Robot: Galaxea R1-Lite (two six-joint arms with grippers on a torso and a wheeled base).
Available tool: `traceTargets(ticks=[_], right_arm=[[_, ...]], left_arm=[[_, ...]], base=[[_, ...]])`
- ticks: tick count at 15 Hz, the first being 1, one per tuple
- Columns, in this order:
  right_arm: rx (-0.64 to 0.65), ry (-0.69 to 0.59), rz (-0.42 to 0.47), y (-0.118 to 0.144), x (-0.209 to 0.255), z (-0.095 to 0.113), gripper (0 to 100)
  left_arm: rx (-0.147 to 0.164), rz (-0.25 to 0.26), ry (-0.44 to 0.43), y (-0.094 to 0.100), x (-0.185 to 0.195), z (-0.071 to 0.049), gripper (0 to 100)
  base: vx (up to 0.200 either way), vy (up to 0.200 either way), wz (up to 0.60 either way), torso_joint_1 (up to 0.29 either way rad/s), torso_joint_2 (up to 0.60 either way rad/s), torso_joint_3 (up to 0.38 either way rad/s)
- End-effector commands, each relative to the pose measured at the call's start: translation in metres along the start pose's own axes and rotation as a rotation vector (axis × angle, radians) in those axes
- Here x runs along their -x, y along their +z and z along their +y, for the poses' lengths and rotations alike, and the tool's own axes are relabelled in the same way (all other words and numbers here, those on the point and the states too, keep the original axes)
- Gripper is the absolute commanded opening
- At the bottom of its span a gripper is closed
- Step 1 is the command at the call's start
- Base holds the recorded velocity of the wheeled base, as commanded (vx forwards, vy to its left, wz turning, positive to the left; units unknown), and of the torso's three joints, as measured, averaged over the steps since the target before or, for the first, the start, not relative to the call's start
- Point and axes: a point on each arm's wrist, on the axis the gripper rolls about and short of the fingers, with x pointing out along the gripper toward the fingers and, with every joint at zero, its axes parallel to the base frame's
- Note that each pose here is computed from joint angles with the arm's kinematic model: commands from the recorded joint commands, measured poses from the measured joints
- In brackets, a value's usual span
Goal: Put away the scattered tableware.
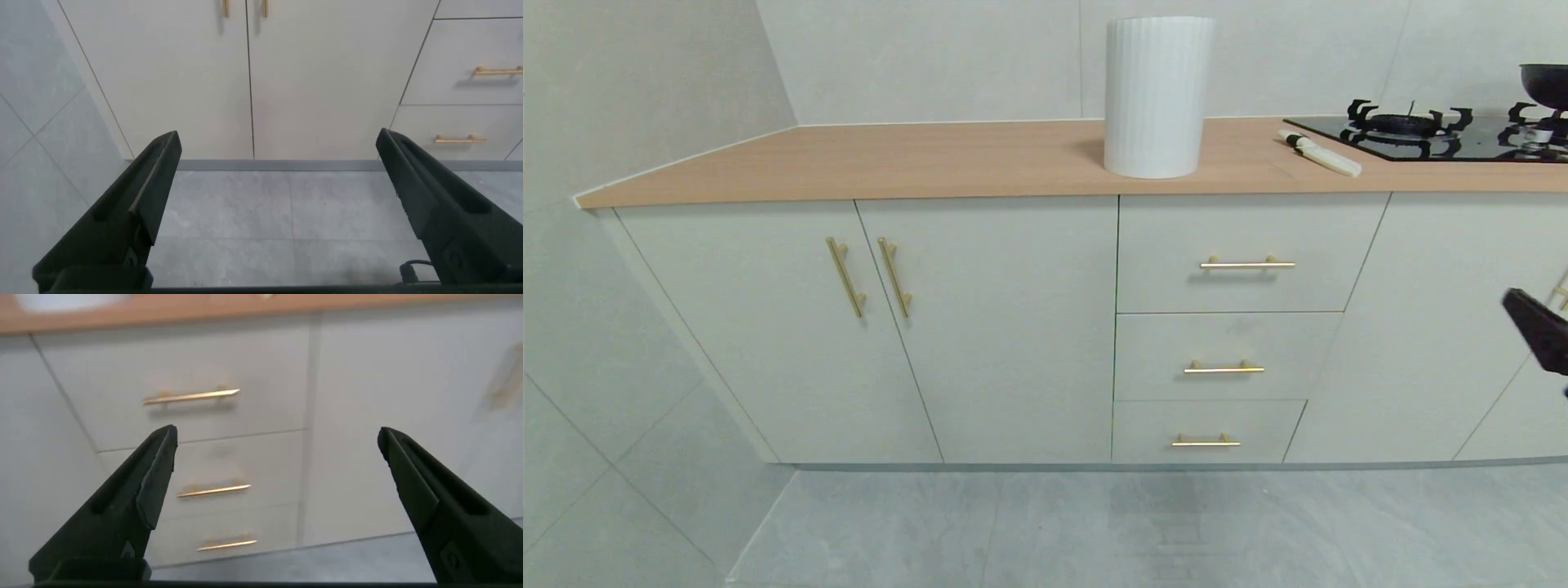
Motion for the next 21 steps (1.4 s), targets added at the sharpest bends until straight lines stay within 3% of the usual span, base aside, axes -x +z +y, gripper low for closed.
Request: traceTargets(ticks=[1,5,10,13,16,21], right_arm=[[0.01,-0.093,-0.122,0.015,0.076,-0.042,100],[0.04,-0.188,-0.111,0.001,0.148,-0.067,100],[0.076,-0.268,-0.128,-0.023,0.181,-0.069,100],[0.101,-0.177,-0.079,-0.045,0.176,-0.067,100],[0.045,0.053,0.06,-0.088,0.163,-0.06,100],[0.044,0.143,0.12,-0.113,0.158,-0.058,100]], left_arm=[[0.0,0.0,0.001,0.0,0.0,0.0,100],[0.0,0.002,0.001,0.0,0.0,0.0,100],[0.0,0.002,0.001,0.0,0.0,0.0,100],[0.0,0.0,0.001,0.0,0.0,0.0,100],[0.0,0.002,0.001,0.0,0.0,0.0,100],[0.0,0.002,0.001,0.0,0.0,0.0,100]], base=[[0.0,0.0,0.0,0.0,0.0,0.0],[0.0,0.0,0.0,0.0,0.0,0.0],[0.0,0.0,0.0,0.0,0.0,0.0],[0.0,0.0,0.0,0.0,0.0,0.0],[0.0,0.0,0.0,0.0,0.0,0.0],[0.0,0.0,0.0,0.0,0.0,0.0]])
